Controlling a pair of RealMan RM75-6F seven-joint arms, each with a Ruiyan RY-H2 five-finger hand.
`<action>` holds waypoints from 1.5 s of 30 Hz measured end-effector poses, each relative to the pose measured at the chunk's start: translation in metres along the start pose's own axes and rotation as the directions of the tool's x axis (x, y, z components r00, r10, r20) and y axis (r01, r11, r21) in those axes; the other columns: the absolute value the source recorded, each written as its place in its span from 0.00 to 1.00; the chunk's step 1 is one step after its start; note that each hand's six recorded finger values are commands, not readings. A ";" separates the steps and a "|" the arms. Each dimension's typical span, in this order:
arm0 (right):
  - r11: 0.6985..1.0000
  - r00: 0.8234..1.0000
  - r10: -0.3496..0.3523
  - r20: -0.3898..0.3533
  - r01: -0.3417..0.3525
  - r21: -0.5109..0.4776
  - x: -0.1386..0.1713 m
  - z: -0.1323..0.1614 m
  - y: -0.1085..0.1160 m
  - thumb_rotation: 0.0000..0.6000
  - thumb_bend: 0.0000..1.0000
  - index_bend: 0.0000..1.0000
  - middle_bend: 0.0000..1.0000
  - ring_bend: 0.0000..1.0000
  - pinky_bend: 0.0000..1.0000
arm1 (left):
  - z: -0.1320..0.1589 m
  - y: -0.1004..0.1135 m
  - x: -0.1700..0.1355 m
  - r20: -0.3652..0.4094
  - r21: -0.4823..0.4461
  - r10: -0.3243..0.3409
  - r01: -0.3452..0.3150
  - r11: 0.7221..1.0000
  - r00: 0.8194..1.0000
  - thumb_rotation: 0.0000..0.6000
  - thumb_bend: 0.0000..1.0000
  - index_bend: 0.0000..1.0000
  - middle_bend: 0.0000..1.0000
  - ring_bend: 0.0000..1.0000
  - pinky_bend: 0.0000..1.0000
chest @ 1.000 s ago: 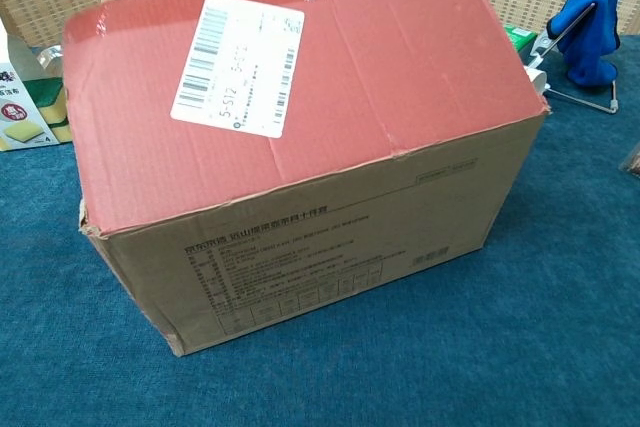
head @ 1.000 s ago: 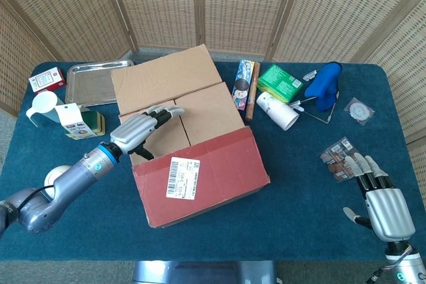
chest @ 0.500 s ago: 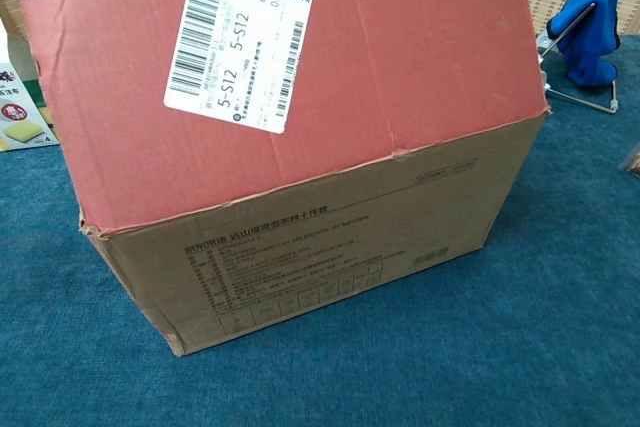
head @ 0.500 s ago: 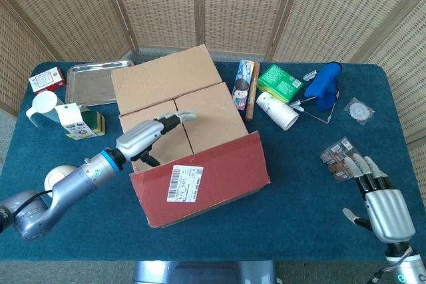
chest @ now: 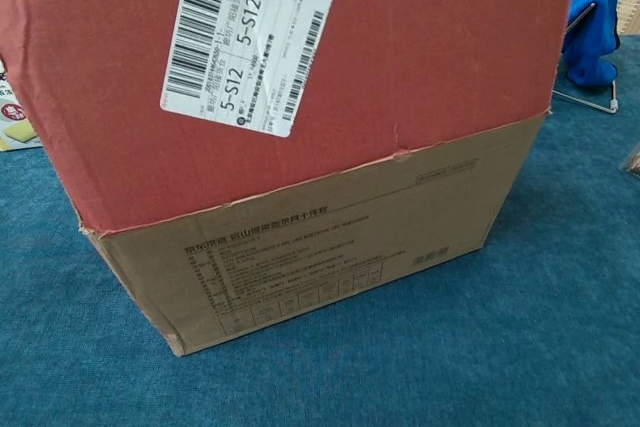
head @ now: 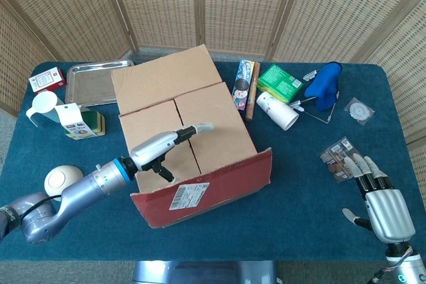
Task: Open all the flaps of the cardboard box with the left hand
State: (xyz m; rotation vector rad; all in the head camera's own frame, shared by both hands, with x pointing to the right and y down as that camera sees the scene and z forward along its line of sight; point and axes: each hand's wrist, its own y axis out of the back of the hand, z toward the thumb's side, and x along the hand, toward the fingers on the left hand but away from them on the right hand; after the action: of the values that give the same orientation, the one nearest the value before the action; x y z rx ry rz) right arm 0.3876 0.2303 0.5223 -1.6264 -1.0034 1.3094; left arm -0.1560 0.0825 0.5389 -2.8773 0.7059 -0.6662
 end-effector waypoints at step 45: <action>1.000 1.000 0.003 -0.001 -0.004 -0.012 0.000 0.000 0.002 1.00 0.00 0.00 0.00 0.00 0.23 | -0.044 0.001 0.017 -0.049 0.621 0.092 -0.042 0.782 0.995 1.00 0.48 0.00 0.00 0.00 0.00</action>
State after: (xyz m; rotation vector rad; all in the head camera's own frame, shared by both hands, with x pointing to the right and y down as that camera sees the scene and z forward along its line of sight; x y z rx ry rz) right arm 0.3881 0.2300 0.5205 -1.6380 -1.0099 1.3073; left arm -0.1622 0.0737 0.5850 -2.2151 0.4709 -0.8174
